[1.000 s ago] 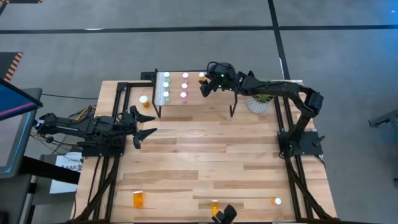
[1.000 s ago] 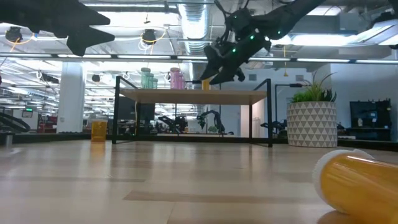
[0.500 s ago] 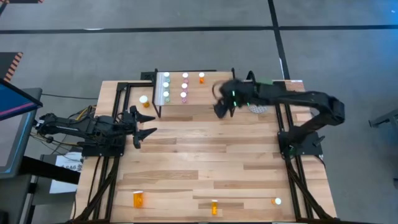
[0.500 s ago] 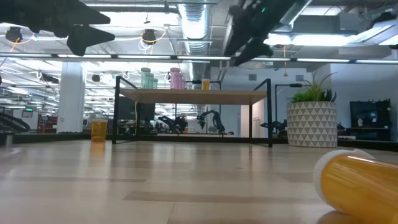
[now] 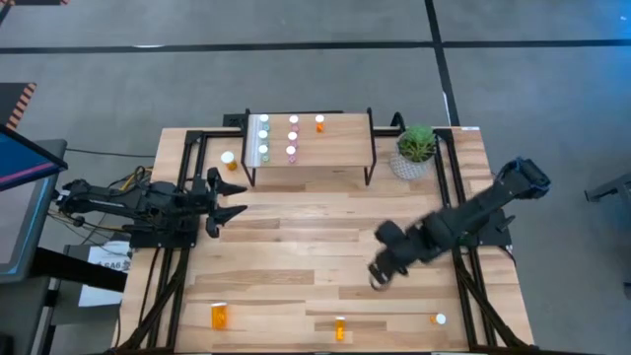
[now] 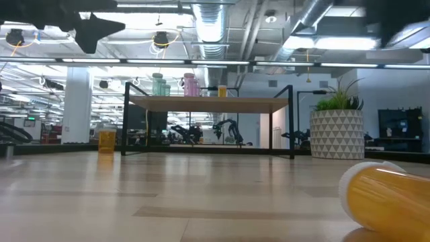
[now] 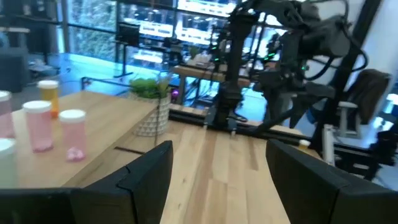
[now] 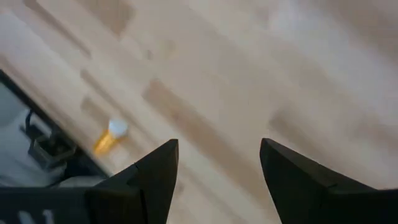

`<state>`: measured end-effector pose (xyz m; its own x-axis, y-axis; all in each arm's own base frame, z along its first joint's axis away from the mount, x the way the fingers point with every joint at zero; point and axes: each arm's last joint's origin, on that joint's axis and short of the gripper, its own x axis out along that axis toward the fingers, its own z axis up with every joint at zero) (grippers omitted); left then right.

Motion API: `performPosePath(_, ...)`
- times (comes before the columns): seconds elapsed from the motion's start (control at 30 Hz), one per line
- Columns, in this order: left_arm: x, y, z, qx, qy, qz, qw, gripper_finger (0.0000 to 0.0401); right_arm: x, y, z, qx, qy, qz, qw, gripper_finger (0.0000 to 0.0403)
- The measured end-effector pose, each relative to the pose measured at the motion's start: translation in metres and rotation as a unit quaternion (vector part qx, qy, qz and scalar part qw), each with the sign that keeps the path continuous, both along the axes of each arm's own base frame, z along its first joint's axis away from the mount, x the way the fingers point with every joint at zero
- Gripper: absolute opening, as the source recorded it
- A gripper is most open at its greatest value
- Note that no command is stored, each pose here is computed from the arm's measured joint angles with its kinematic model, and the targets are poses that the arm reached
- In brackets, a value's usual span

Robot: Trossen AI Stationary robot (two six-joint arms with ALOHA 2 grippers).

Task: Pick and place medicine bottles onto shelf by color
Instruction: Put the left small orange pill bottle on the shelf aligned with the other small orange pill bottle

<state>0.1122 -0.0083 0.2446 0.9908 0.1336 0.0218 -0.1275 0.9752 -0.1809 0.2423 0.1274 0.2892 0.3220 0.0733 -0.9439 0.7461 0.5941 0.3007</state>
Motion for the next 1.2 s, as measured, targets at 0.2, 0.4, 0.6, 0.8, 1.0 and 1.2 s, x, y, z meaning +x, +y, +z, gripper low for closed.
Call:
performPosePath(0.2, 0.004, -0.004, 0.001, 0.002, -0.003, -0.064, 0.998, 0.0245, -0.033, 0.039, -0.002, -0.006, 0.016, -0.056, 0.998, 0.025)
performPosePath(0.4, 0.029, -0.022, -0.002, -0.002, -0.004, -0.172, 0.985, 0.0245, -0.049, 0.044, -0.001, -0.106, -0.036, -0.072, 0.991, 0.025)
performPosePath(0.6, 0.07, -0.048, -0.015, 0.004, 0.089, -0.178, 0.98, 0.0245, -0.045, 0.036, -0.001, -0.151, -0.05, -0.061, 0.985, 0.0249)
performPosePath(0.8, 0.1, -0.076, -0.022, 0.021, 0.146, -0.201, 0.968, 0.0245, -0.022, 0.04, 0.003, -0.126, -0.12, -0.011, 0.985, 0.0249)
performPosePath(1.0, 0.107, -0.092, -0.026, 0.044, 0.166, -0.213, 0.962, 0.0245, 0.012, 0.061, -0.014, -0.124, -0.185, 0.023, 0.975, 0.0249)
performPosePath(1.2, 0.103, -0.095, -0.023, 0.041, 0.163, -0.219, 0.961, 0.0245, 0.05, 0.086, -0.066, -0.055, -0.169, -0.029, 0.984, 0.0249)
